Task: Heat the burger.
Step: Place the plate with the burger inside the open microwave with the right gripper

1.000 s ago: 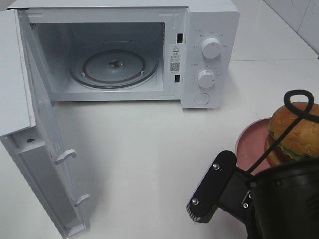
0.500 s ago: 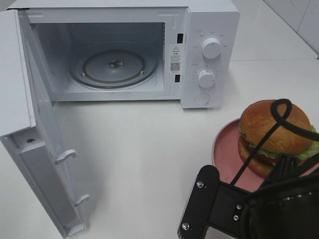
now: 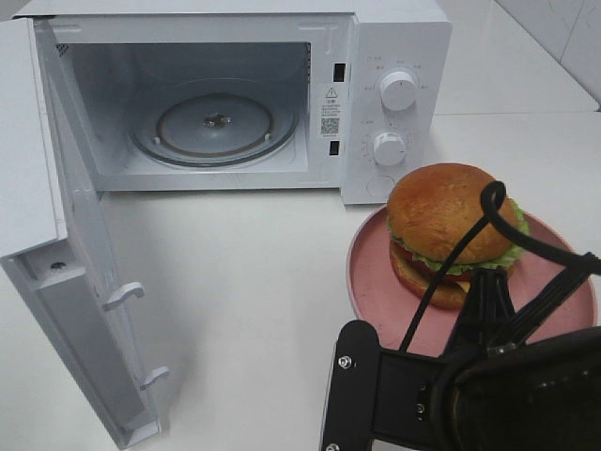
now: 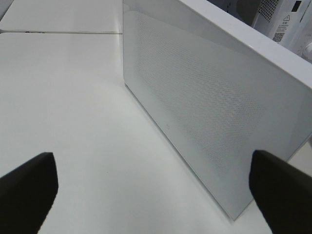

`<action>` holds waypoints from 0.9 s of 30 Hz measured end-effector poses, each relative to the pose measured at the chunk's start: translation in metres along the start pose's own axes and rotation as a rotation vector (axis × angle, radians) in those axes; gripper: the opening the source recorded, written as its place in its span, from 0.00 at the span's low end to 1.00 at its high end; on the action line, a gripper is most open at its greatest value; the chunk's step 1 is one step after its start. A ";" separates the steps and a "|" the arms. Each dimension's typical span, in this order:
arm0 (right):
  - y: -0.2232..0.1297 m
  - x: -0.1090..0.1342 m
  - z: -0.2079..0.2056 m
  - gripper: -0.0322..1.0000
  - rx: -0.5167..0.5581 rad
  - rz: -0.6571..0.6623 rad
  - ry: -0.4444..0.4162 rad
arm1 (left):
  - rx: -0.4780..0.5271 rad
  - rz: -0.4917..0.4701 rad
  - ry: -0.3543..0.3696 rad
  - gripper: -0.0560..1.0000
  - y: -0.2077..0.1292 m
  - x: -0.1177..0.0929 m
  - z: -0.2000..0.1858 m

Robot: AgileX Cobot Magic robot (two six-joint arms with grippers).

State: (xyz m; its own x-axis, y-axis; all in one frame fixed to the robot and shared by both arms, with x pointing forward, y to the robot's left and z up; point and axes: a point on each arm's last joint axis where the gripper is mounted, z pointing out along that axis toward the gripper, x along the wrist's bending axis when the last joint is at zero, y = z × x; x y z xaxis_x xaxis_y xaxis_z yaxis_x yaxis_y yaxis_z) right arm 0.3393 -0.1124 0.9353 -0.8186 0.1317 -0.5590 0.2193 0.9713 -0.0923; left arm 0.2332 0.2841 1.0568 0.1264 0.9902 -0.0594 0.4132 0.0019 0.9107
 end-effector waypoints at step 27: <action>0.015 0.004 0.000 0.05 -0.175 -0.375 -0.001 | 0.000 0.000 0.000 0.99 0.000 0.000 0.000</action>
State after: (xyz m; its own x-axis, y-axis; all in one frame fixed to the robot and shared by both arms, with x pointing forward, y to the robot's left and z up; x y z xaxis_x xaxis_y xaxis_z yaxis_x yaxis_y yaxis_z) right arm 0.3395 -0.0977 0.9323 -0.8239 -0.2381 -0.5143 -0.1882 0.9709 -0.1481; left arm 0.2332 0.2841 1.0568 0.1264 0.9902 -0.0594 0.4132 0.0019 0.9107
